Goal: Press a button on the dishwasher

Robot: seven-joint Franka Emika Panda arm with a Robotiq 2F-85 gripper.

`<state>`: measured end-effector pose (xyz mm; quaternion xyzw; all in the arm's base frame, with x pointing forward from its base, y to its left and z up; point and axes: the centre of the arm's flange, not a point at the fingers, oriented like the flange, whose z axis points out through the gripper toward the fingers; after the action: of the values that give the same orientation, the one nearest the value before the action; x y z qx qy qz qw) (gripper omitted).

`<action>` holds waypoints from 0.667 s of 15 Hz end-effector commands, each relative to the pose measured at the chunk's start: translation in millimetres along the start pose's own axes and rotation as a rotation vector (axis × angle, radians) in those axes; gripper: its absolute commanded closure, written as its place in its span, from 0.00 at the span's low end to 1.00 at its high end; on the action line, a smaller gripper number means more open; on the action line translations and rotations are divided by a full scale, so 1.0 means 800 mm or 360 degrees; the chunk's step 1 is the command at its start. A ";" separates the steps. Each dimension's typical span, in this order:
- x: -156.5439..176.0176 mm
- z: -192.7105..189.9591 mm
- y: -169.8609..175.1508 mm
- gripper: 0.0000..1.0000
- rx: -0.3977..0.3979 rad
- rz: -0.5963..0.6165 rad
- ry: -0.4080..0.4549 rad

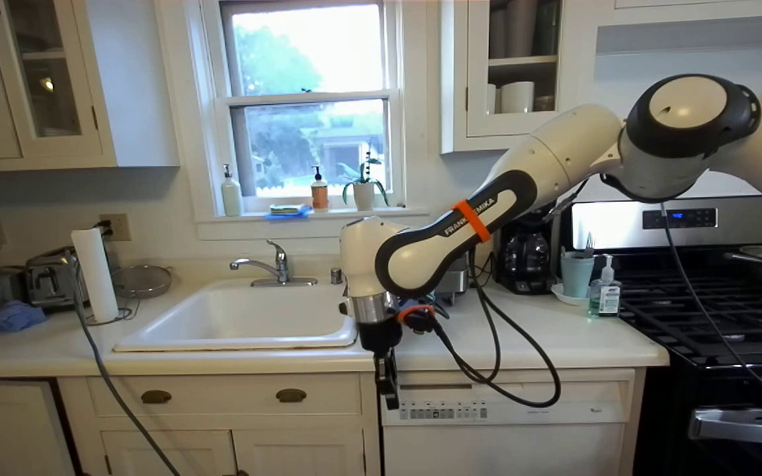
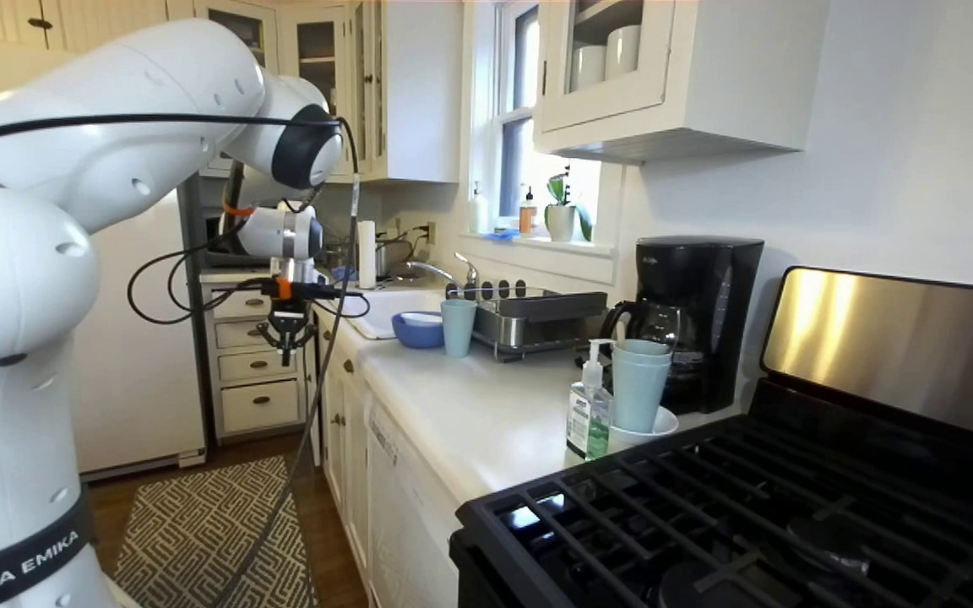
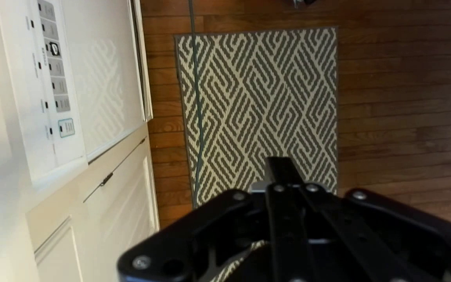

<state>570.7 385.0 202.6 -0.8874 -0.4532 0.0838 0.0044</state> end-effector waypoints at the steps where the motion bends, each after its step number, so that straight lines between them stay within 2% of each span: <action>1: -0.072 -0.041 -0.059 0.99 -0.0029 0.0147 0.0245; 3: -0.088 -0.060 -0.082 1.00 -0.0069 0.0287 0.0382; 7: -0.129 -0.086 -0.112 0.99 -0.0104 0.0582 0.0571; 8: -0.142 -0.095 -0.115 0.87 -0.0123 0.0660 0.0593; 9: -0.157 -0.104 -0.114 0.84 -0.0140 0.0739 0.0610; 10: -0.173 -0.112 -0.113 0.66 -0.0152 0.0817 0.0627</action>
<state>481.0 378.0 284.6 -0.9575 -0.2717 -0.0832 0.0506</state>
